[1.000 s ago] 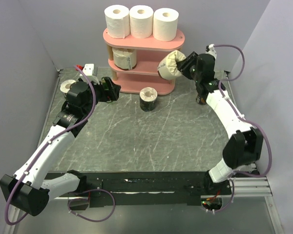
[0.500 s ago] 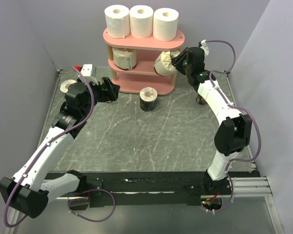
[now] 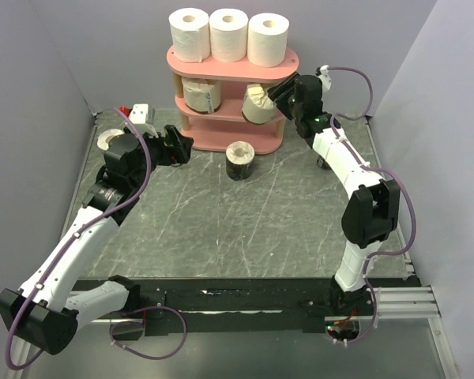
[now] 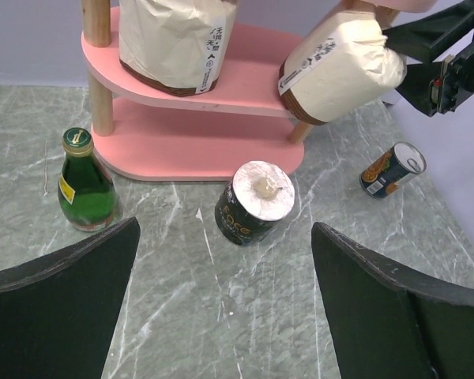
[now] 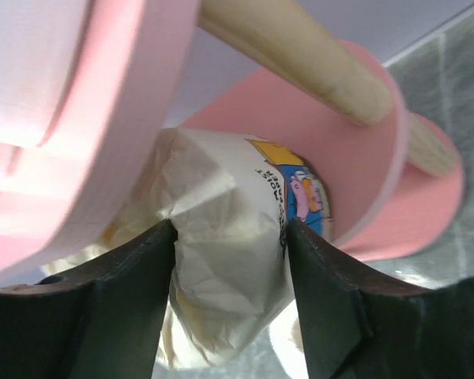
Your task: Place and organize the paper towels onto the shelf
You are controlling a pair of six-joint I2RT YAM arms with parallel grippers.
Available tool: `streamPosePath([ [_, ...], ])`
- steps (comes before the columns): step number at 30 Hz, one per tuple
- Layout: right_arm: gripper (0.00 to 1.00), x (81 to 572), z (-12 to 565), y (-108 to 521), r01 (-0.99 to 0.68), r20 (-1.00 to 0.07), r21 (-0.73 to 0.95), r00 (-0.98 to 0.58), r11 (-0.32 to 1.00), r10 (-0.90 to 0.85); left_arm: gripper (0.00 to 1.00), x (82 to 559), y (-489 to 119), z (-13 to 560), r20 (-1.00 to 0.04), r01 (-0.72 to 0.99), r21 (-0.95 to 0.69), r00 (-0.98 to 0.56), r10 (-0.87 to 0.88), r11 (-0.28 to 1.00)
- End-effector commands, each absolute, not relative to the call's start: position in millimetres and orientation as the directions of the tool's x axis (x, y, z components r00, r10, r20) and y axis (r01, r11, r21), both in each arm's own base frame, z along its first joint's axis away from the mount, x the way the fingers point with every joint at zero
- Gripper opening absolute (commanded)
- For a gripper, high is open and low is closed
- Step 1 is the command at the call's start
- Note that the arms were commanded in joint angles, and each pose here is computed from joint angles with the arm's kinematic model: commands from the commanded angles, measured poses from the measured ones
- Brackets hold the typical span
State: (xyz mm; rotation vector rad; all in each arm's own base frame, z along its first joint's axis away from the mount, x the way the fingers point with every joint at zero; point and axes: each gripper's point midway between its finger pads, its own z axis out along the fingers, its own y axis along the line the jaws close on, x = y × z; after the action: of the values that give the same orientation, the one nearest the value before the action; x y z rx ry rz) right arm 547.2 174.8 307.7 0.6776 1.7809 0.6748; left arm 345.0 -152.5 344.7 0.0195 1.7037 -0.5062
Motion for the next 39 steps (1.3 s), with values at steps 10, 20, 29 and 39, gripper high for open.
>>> streamPosePath([
  [10,0.68,546,360,180,0.03,-0.615,0.775,-0.188,0.631,0.766,0.96,342,-148,366,-0.946,0.305,-0.322,-0.139,-0.293,0.896],
  [20,0.73,540,380,184,-0.03,-0.649,0.754,-0.187,0.656,0.738,0.96,343,-147,365,-0.945,0.305,-0.324,-0.14,-0.294,0.896],
  [29,0.75,532,391,195,-0.13,-0.688,0.724,-0.213,0.677,0.694,0.96,342,-149,366,-0.945,0.319,-0.325,-0.14,-0.294,0.891],
  [39,0.67,513,394,190,-0.147,-0.705,0.708,-0.203,0.691,0.68,0.96,342,-149,366,-0.946,0.32,-0.323,-0.137,-0.294,0.891],
])
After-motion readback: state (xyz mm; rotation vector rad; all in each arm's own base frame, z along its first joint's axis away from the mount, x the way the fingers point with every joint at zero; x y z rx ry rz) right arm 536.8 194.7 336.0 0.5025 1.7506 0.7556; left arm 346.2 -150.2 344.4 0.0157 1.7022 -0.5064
